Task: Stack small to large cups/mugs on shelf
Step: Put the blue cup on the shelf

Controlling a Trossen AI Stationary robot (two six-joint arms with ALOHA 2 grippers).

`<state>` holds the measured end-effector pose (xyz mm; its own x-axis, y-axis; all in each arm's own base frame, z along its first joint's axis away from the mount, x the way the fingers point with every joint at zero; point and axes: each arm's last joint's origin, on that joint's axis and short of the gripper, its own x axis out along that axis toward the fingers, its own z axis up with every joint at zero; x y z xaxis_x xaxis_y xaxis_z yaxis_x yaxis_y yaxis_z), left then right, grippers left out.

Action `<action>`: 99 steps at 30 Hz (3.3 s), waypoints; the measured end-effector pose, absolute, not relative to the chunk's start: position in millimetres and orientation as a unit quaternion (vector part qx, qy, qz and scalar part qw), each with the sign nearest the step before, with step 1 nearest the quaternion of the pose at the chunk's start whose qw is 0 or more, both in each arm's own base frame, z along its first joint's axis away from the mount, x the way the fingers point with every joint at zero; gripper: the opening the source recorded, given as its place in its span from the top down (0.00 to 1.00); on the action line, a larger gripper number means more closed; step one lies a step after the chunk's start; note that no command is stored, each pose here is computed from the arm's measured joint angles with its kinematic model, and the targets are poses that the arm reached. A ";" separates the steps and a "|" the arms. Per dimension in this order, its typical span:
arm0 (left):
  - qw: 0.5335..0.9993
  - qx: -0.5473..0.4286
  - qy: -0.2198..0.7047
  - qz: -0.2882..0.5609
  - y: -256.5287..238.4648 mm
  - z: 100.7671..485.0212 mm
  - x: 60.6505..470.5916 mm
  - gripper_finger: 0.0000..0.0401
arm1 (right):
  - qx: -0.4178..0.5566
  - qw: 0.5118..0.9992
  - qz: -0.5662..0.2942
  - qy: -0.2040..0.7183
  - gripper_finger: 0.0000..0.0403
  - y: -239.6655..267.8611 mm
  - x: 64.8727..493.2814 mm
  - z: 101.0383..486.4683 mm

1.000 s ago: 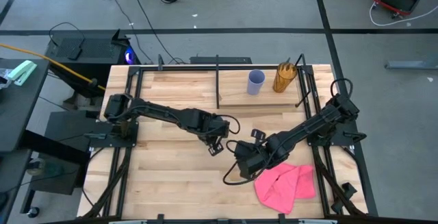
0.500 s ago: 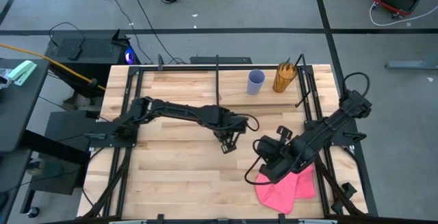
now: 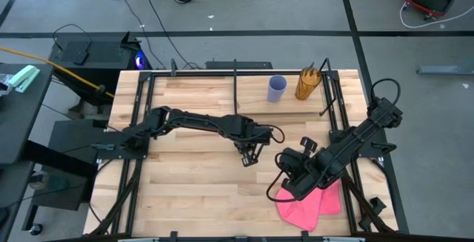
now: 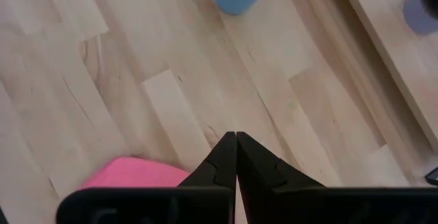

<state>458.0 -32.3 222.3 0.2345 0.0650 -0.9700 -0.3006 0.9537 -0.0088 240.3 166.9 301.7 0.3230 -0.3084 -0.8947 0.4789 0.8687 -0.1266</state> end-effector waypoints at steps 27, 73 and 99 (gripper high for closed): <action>0.788 -0.113 0.597 0.103 -33.7 228.6 461.4 0.71 | 0.073 0.814 -0.248 0.520 0.95 166.4 240.8 301.8; 0.736 -0.096 0.609 0.281 54.7 319.3 414.4 0.72 | 0.133 0.864 -0.243 0.420 0.96 41.4 231.4 378.1; 0.758 -0.186 0.564 0.269 103.4 367.9 372.8 0.86 | 0.097 0.861 -0.261 0.425 0.96 21.5 234.4 378.2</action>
<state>372.8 103.4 367.9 0.2192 0.1968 -0.9556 -0.6175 0.7863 0.0203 234.4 21.5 378.2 0.5022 -0.3665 -0.7832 0.5316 0.8452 -0.0546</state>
